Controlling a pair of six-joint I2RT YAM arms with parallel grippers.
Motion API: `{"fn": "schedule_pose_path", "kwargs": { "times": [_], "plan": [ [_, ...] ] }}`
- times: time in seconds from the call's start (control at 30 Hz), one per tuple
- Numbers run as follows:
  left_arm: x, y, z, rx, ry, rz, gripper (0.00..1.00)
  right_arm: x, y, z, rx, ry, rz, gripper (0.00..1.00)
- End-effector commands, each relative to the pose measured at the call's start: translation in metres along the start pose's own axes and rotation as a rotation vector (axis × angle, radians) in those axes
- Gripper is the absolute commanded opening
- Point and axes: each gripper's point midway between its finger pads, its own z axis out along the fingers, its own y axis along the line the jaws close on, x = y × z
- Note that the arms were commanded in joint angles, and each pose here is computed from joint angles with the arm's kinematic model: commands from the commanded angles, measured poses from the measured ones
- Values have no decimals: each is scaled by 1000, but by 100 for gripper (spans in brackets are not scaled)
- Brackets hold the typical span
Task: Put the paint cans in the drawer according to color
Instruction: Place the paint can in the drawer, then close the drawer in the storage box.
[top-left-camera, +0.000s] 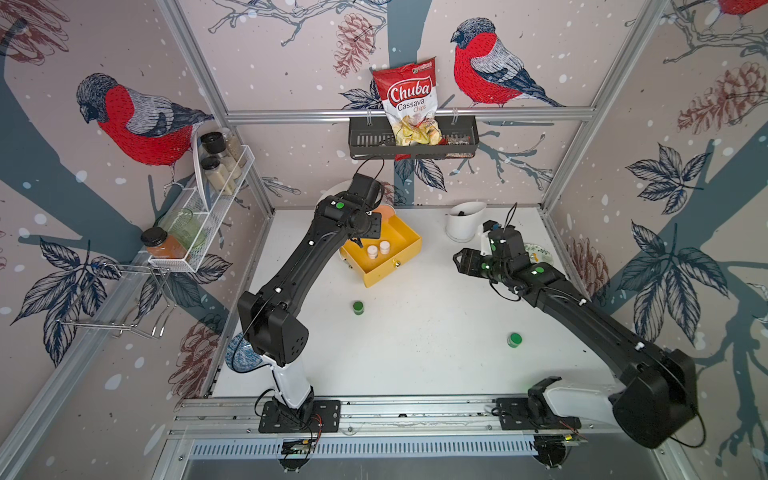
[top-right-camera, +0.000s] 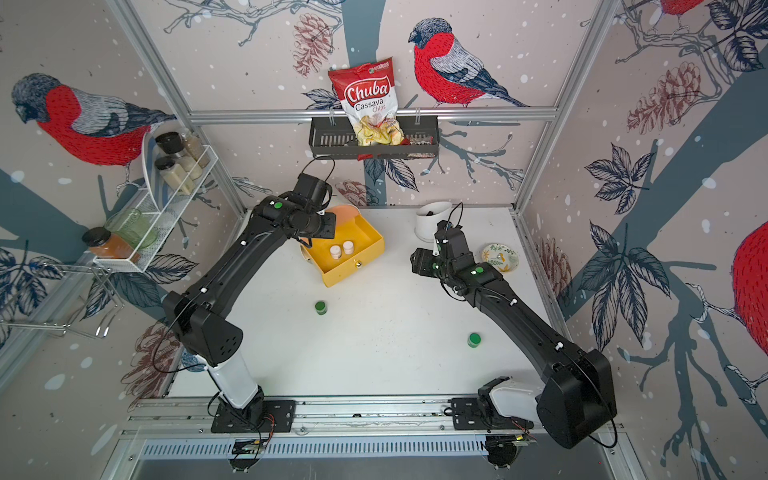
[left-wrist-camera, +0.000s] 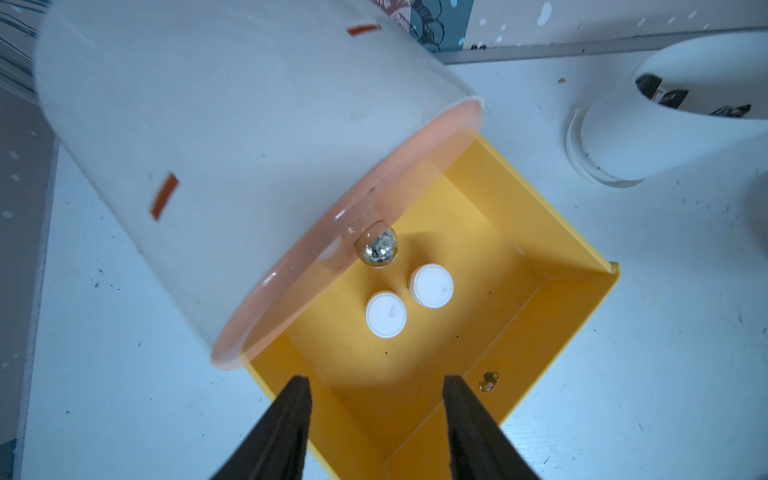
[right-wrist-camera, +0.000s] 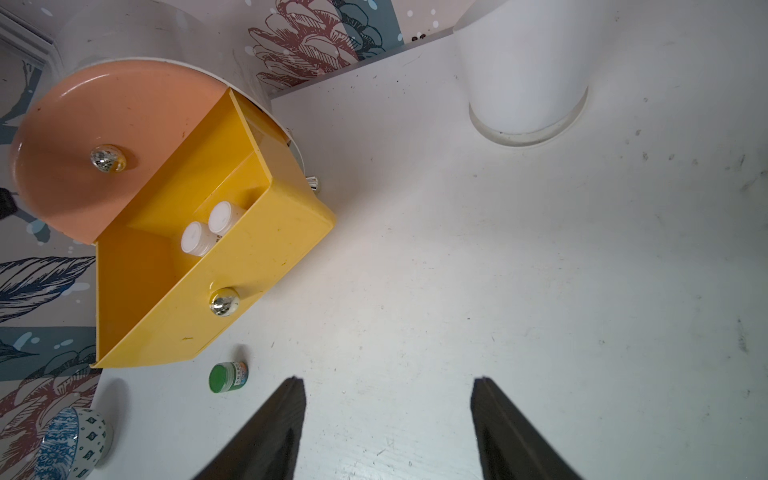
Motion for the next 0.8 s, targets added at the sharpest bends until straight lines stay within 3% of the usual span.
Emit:
{"fn": "schedule_pose_path", "kwargs": {
  "times": [0.0, 0.07, 0.33, 0.53, 0.63, 0.77],
  "plan": [
    [-23, 18, -25, -57, -87, -4, 61, -5, 12, -2, -57, -25, -9, 68],
    [-42, 31, -37, -58, -142, -35, 68, -5, 19, -2, -88, -30, -21, 68],
    [-101, 95, -45, 1, -337, -173, 72, -1, 69, -11, -263, -107, -167, 68],
    [-116, 123, -17, 52, -402, -171, 78, 10, 101, -6, -361, -133, -263, 68],
    [-120, 130, 0, 78, -415, -154, 94, 19, 106, 15, -358, -106, -282, 68],
    [-123, 136, 22, 65, -431, -98, 95, 29, 122, 31, -401, -94, -317, 68]
  ]
}}
